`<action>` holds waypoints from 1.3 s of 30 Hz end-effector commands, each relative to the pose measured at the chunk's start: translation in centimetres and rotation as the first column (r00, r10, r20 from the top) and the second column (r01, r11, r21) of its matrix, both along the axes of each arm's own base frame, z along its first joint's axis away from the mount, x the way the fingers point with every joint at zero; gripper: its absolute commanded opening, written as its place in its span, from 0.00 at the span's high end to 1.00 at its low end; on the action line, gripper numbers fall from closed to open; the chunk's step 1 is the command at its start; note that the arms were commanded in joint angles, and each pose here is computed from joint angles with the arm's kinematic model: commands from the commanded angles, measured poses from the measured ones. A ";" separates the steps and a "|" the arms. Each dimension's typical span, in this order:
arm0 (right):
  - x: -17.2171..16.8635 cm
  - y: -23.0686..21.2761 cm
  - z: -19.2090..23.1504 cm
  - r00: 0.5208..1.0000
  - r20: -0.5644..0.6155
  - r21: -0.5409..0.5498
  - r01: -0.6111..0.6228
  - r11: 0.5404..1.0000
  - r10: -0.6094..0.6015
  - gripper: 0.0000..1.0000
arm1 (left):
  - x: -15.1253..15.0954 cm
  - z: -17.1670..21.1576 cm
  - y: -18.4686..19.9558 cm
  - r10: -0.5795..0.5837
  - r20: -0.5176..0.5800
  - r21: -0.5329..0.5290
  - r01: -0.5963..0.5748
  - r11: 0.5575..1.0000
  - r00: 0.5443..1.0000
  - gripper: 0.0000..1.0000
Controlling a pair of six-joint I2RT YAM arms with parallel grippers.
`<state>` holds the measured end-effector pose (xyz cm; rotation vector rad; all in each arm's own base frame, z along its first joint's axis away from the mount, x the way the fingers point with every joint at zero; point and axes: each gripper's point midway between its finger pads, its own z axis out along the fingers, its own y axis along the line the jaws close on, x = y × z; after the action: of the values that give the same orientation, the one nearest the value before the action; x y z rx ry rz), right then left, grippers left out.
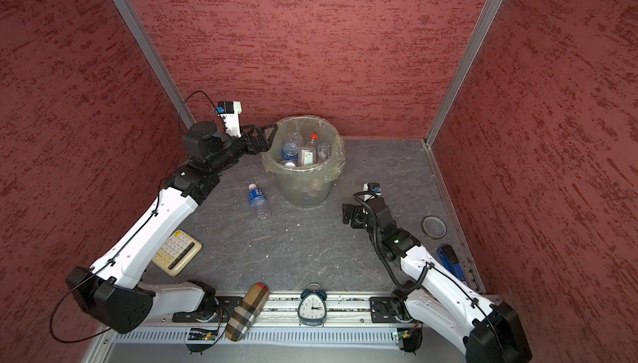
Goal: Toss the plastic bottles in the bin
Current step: 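Lower the left gripper toward the blue-labelled water bottle on the table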
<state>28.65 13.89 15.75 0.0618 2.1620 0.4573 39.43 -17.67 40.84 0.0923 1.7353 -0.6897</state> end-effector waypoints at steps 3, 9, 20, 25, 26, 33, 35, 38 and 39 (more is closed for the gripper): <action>0.5 0.3 0.3 1.000 0.011 0.020 -0.007 1.000 0.007 0.01 | -1.2 -1.1 1.6 0.043 -0.023 0.005 -0.043 0.999 0.999 0.01; 0.9 0.4 0.2 1.000 0.026 -0.009 -0.012 1.000 0.013 0.01 | -2.8 -4.2 3.1 0.088 -0.082 0.012 -0.088 0.996 0.993 0.01; 1.6 0.7 -0.5 0.995 0.089 -0.022 -0.032 0.999 0.034 0.01 | -5.2 -12.2 5.8 0.189 -0.246 0.062 -0.179 0.982 0.951 0.01; 1.3 0.9 -0.8 0.991 0.124 0.009 -0.047 0.999 0.045 0.01 | -5.8 -15.3 6.6 0.212 -0.320 0.076 -0.197 0.977 0.923 0.00; 1.2 0.8 -0.9 0.991 0.130 0.013 -0.046 0.999 0.044 0.01 | -5.9 -15.8 6.7 0.213 -0.330 0.080 -0.198 0.977 0.920 0.00; 0.9 0.3 -0.4 0.984 0.176 0.029 -0.032 0.999 0.027 0.01 | -6.6 -19.0 7.2 0.232 -0.399 0.110 -0.206 0.972 0.887 0.01; 0.9 0.3 -0.4 0.983 0.181 0.031 -0.030 0.999 0.024 0.01 | -6.7 -19.8 7.3 0.240 -0.420 0.115 -0.211 0.971 0.875 0.00; 1.0 0.2 -0.6 0.984 0.176 0.027 -0.024 0.999 0.018 0.01 | -6.9 -21.2 7.5 0.254 -0.453 0.126 -0.221 0.967 0.855 0.01; 1.0 0.2 -0.6 0.985 0.174 0.026 -0.023 0.999 0.018 0.01 | -7.0 -21.7 7.7 0.265 -0.465 0.133 -0.230 0.964 0.845 0.01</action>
<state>29.22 14.33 14.32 -0.0016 2.0255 0.4851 32.68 -10.57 20.53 -0.2283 2.1632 -0.5035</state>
